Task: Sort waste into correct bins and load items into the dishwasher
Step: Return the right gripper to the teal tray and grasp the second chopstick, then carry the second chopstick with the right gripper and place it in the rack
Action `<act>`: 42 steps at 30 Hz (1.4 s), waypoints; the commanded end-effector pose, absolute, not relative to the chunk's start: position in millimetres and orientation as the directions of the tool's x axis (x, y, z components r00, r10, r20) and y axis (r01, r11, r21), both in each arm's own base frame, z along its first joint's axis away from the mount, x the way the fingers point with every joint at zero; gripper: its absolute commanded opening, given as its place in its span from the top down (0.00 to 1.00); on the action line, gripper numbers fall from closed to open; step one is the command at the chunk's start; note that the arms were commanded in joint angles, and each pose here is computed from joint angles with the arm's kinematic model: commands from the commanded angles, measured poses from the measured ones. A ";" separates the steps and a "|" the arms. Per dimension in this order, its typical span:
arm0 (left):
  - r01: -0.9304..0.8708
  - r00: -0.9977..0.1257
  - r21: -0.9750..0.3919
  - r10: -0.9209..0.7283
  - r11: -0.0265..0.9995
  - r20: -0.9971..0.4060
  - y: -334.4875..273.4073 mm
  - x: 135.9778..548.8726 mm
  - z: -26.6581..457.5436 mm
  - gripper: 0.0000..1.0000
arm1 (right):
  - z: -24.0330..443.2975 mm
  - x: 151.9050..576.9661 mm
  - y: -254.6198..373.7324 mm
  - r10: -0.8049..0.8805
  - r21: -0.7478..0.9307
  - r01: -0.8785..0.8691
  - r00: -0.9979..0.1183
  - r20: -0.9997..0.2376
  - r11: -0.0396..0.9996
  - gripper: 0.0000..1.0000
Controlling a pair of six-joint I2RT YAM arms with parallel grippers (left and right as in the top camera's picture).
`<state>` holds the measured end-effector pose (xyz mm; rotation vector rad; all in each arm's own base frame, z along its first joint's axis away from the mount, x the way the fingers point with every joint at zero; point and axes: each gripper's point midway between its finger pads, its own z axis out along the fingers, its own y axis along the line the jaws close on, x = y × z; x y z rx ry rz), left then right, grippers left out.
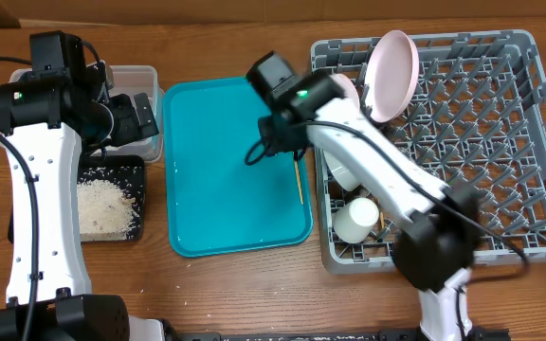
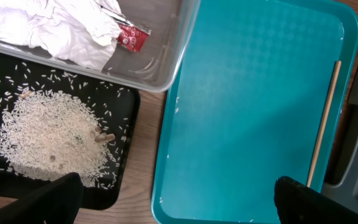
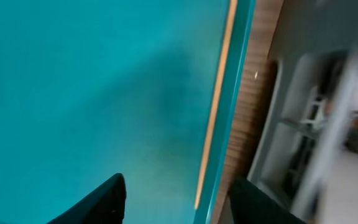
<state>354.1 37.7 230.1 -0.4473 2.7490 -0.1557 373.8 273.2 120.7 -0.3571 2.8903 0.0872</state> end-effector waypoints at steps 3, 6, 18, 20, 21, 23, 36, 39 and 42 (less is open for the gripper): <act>-0.283 -0.879 -0.160 -0.322 0.946 -0.352 38.8 356.0 239.7 0.00 | 70.1 378.8 269.3 -0.208 -0.037 -0.204 -0.965 -0.162 0.978 0.45; -0.283 -0.879 -0.160 -0.322 0.946 -0.352 38.8 356.0 239.7 0.00 | 30.8 380.7 267.0 -0.212 -0.072 -0.205 -0.971 -0.106 0.976 0.46; -0.283 -0.879 -0.160 -0.322 0.946 -0.352 38.8 356.0 239.7 0.00 | 6.7 382.1 268.2 -0.213 -0.083 -0.207 -0.973 -0.082 0.975 0.46; -0.283 -0.879 -0.160 -0.322 0.946 -0.352 38.8 356.0 239.7 0.00 | -0.2 380.5 267.5 -0.214 -0.087 -0.208 -0.974 -0.068 0.974 0.46; -0.283 -0.879 -0.160 -0.322 0.946 -0.352 38.8 356.0 239.7 0.00 | -4.3 379.2 267.3 -0.214 -0.087 -0.209 -0.975 -0.058 0.974 0.46; -0.283 -0.879 -0.160 -0.322 0.946 -0.352 38.8 356.0 239.7 0.00 | -9.5 376.0 268.7 -0.215 -0.079 -0.211 -0.976 -0.041 0.974 0.46; -0.283 -0.879 -0.160 -0.322 0.946 -0.352 38.8 356.0 239.7 0.00 | -15.3 359.5 277.4 -0.215 -0.008 -0.215 -0.976 0.034 0.977 0.96; -0.283 -0.879 -0.160 -0.322 0.946 -0.352 38.8 356.0 239.7 0.00 | -2.7 360.4 278.1 -0.215 -0.009 -0.216 -0.976 0.036 0.976 0.96; -0.283 -0.879 -0.160 -0.322 0.946 -0.352 38.8 356.0 239.7 0.00 | 30.4 365.6 282.0 -0.224 0.001 -0.224 -0.974 0.014 0.974 0.96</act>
